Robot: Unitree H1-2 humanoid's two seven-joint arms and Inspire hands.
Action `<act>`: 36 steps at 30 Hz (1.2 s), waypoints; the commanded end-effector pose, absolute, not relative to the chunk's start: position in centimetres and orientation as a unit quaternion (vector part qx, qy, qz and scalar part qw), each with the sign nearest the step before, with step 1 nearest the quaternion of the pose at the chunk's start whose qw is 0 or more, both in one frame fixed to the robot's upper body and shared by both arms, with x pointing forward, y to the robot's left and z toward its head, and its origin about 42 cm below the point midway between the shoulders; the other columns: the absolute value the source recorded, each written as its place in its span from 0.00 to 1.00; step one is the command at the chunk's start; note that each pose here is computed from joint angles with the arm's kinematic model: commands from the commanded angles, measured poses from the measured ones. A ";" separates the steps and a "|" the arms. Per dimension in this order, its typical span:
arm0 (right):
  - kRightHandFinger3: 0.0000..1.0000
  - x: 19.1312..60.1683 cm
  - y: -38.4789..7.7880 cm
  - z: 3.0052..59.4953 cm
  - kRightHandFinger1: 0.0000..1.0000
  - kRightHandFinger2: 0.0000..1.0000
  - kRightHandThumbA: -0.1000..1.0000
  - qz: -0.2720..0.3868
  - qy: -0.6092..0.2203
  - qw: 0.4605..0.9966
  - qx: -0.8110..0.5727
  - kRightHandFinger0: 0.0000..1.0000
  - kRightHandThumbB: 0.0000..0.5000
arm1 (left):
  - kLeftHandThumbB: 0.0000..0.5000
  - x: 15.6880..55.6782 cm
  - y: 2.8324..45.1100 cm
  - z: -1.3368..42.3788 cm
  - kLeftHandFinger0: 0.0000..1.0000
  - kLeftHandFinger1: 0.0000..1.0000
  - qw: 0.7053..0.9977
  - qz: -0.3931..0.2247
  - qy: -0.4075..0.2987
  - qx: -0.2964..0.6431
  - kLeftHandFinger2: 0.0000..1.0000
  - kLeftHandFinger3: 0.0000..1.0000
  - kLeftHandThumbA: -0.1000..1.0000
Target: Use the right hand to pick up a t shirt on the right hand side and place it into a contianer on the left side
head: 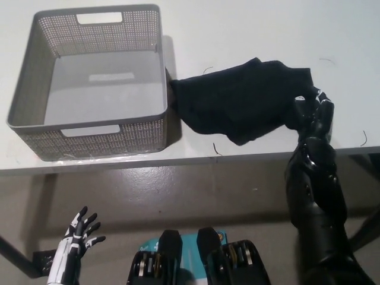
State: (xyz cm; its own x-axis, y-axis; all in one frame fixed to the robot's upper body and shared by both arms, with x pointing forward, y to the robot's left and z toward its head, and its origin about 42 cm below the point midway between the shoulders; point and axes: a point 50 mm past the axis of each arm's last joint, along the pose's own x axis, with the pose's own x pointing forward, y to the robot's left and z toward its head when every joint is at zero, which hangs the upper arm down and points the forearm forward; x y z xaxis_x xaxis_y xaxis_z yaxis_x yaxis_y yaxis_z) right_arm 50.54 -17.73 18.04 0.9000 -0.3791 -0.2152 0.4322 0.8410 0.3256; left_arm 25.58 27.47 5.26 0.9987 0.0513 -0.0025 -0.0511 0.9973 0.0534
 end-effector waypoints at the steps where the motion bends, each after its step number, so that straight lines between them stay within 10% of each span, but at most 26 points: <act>1: 0.74 52.8 -15.5 26.4 0.03 0.41 0.00 -0.104 0.061 0.914 0.388 0.00 0.09 | 0.79 25.1 27.9 5.5 0.80 0.90 0.999 0.027 -0.014 0.029 0.93 1.00 0.95; 4: 0.90 52.6 -15.5 26.3 0.04 0.41 0.00 -0.103 0.078 0.897 0.422 0.00 0.08 | 0.82 25.1 27.8 5.4 0.78 0.89 0.999 0.031 -0.015 0.030 0.92 0.99 0.95; 8: 0.81 52.6 -15.3 26.1 0.03 0.39 0.00 -0.094 0.098 0.888 0.440 0.00 0.08 | 0.83 25.0 27.8 5.2 0.80 0.91 0.999 0.028 -0.013 0.026 0.92 0.99 0.95; 17: 0.97 52.4 -14.2 29.1 0.00 0.32 0.00 -0.046 0.118 0.832 0.541 0.00 0.04 | 0.78 24.8 27.7 5.2 0.80 0.91 0.999 0.030 -0.014 0.021 0.92 0.99 0.93; 26: 1.00 52.0 -14.1 34.8 0.00 0.46 0.00 0.005 0.074 0.793 0.605 0.00 0.15 | 0.72 24.6 27.7 5.3 0.82 0.94 0.999 0.026 -0.010 0.023 0.95 1.00 0.94; 36: 1.00 52.2 -15.2 43.1 0.00 0.33 0.00 0.036 0.043 0.753 0.655 0.00 0.03 | 0.79 24.5 27.7 5.0 0.82 0.91 0.999 0.030 -0.011 0.014 0.92 1.00 0.91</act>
